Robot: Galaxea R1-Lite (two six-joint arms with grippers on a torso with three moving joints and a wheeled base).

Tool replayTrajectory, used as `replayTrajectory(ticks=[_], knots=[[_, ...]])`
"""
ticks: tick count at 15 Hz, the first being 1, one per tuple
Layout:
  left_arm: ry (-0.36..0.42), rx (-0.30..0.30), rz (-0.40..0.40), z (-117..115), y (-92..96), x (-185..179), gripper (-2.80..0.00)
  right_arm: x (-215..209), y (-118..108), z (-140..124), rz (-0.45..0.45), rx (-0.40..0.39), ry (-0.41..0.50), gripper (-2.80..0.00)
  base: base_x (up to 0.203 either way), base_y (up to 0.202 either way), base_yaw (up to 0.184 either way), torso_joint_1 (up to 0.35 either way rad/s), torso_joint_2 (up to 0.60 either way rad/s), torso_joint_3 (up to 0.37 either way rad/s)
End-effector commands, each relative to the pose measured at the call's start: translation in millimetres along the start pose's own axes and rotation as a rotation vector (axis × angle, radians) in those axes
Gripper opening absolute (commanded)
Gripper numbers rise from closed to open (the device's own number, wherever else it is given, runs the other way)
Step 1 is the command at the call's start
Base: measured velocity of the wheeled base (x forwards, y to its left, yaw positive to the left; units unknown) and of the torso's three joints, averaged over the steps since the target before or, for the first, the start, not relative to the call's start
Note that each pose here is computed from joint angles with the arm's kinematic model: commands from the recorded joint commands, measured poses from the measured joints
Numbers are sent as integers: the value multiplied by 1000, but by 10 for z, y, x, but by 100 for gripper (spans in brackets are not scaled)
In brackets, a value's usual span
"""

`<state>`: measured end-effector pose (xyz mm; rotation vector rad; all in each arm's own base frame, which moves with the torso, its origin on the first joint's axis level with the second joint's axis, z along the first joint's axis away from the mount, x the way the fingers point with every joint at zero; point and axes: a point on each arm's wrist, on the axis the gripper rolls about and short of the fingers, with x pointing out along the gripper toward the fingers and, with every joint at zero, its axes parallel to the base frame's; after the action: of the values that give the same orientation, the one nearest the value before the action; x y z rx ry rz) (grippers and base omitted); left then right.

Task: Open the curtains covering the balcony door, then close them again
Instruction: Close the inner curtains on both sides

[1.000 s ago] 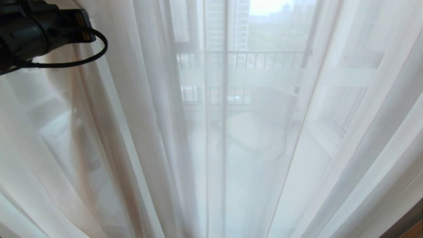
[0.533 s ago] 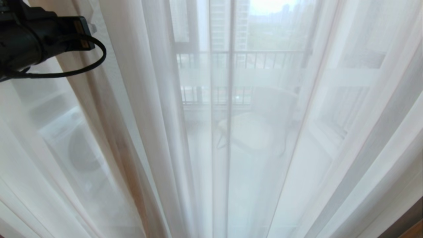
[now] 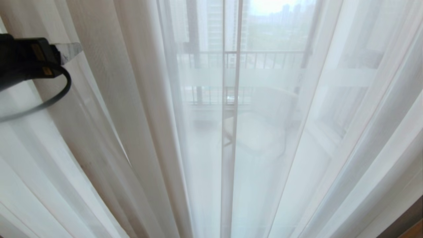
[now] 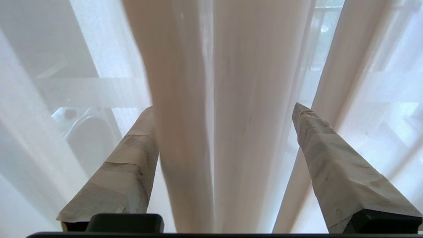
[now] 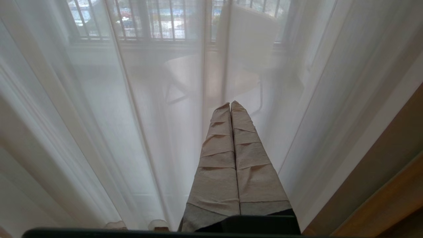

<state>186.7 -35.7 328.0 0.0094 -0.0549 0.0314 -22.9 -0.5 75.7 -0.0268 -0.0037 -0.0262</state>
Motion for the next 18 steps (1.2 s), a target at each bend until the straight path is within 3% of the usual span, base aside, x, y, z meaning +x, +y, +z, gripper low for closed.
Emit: replayTrajectory(ticks=[1, 7, 10, 11, 18], knots=[[-59, -16, 2, -2, 121, -484, 0, 1, 0, 1, 0, 0, 1, -280, 0, 0, 0, 0, 0, 0], [-58, -17, 2, -344, 310, -1249, 0, 1, 0, 1, 0, -1, 1, -280, 0, 0, 0, 0, 0, 0], [-33, -11, -1, -451, 338, -1373, 0, 1, 0, 1, 0, 0, 1, -280, 0, 0, 0, 0, 0, 0], [-32, -11, -1, -457, 338, -1372, -280, 1, 0, 1, 0, 0, 1, -280, 0, 0, 0, 0, 0, 0], [-22, -10, -3, -568, 353, -1441, -280, 1, 0, 1, 0, 0, 1, -280, 0, 0, 0, 0, 0, 0]])
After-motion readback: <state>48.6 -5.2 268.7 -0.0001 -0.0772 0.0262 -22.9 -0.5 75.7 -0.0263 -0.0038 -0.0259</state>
